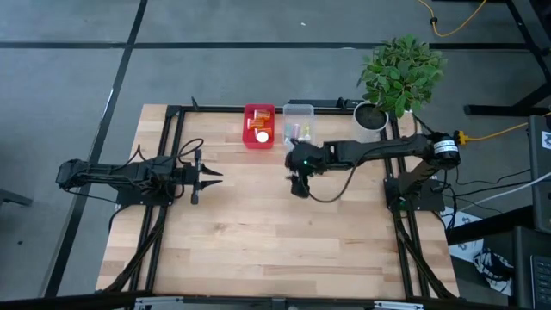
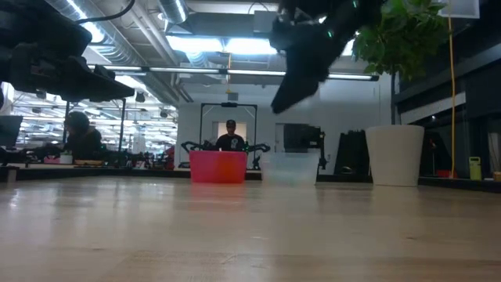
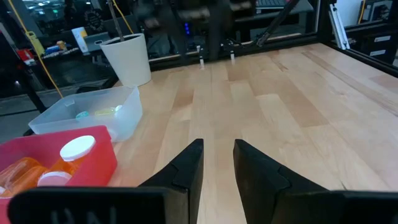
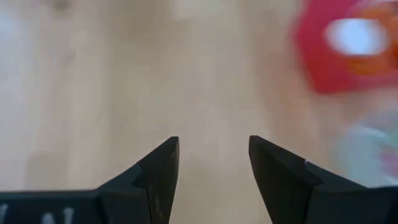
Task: Pick and place medicine bottles into bin by pill shape (circle, oval)
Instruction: Return to Home Position
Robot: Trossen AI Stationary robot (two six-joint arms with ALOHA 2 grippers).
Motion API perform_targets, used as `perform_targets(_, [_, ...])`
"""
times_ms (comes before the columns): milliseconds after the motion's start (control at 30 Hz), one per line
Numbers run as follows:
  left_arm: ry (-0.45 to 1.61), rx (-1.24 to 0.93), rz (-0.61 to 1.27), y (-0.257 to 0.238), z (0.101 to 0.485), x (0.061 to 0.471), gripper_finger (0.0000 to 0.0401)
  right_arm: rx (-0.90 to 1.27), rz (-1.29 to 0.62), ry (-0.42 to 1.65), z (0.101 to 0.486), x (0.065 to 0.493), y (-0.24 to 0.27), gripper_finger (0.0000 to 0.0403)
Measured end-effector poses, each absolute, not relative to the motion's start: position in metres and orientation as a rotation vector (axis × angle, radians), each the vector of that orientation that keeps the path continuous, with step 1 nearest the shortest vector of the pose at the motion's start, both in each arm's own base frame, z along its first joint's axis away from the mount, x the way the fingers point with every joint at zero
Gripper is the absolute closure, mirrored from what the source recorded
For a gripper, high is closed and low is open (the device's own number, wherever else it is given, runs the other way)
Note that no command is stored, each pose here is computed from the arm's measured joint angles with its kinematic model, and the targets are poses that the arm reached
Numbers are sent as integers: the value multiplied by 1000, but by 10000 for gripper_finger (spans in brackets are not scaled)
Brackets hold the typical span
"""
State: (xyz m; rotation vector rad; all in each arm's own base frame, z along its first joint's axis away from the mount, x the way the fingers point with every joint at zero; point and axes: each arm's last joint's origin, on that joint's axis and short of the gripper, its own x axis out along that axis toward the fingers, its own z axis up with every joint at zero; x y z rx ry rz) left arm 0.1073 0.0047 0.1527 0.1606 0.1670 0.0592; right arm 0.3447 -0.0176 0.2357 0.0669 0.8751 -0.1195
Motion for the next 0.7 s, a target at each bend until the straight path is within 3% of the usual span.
perform_targets(233, [168, 161, 59, 5, 153, 107, 319, 29, 144, 566, 205, 320, -7, 205])
perform_targets(700, [167, 161, 59, 5, 153, 107, 319, -8, 204, 457, 189, 219, 8, 205])
